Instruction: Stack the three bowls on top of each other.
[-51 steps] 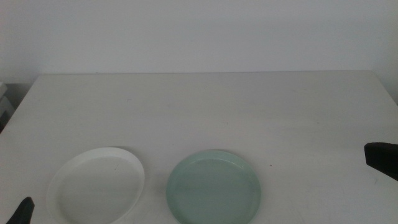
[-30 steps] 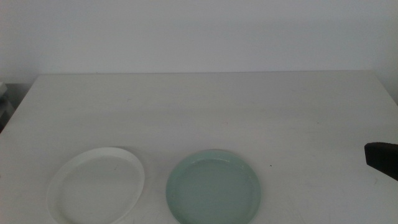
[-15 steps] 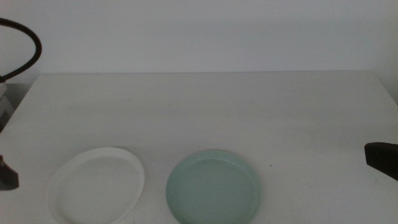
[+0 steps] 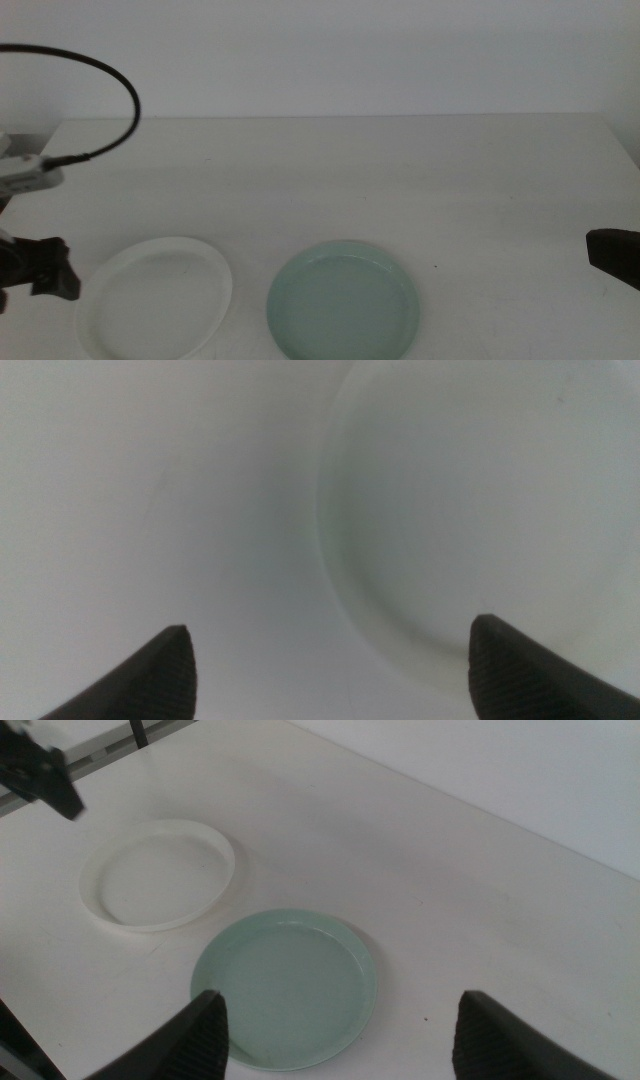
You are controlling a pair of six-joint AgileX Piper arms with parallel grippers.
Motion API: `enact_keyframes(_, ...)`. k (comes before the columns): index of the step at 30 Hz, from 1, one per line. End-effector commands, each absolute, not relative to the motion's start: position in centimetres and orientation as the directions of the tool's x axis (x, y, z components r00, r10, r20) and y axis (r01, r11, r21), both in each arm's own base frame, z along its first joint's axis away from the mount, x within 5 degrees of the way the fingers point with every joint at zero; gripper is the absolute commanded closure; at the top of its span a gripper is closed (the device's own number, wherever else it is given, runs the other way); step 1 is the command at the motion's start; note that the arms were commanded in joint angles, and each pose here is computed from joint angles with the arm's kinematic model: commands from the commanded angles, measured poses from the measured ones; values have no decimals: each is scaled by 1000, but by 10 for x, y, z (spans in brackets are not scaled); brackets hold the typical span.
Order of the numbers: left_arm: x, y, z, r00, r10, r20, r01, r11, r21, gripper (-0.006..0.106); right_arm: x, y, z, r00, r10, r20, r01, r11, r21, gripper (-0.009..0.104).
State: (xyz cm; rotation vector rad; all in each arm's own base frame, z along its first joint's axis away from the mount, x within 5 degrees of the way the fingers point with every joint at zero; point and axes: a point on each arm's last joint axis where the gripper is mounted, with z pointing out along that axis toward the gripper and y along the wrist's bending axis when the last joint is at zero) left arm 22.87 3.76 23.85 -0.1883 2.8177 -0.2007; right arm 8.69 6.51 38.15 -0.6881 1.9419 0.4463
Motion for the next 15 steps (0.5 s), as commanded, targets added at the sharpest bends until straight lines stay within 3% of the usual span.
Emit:
enact_keyframes(1, 248, 41, 238, -915, -146, -375, -86, 982, -171, -4, 88, 65, 394, -282, -231, -931, -629, 777, -2, 38)
enact_keyframes(8, 281, 44, 200, -901, -182, -393, -98, 970, -224, 0, 88, 65, 394, -282, -231, -931, -629, 777, -2, 38)
enact_keyframes(15, 291, 43, 165, -929, -220, -298, -134, 949, -284, 31, 88, 65, 394, -282, -231, -931, -629, 777, -2, 38)
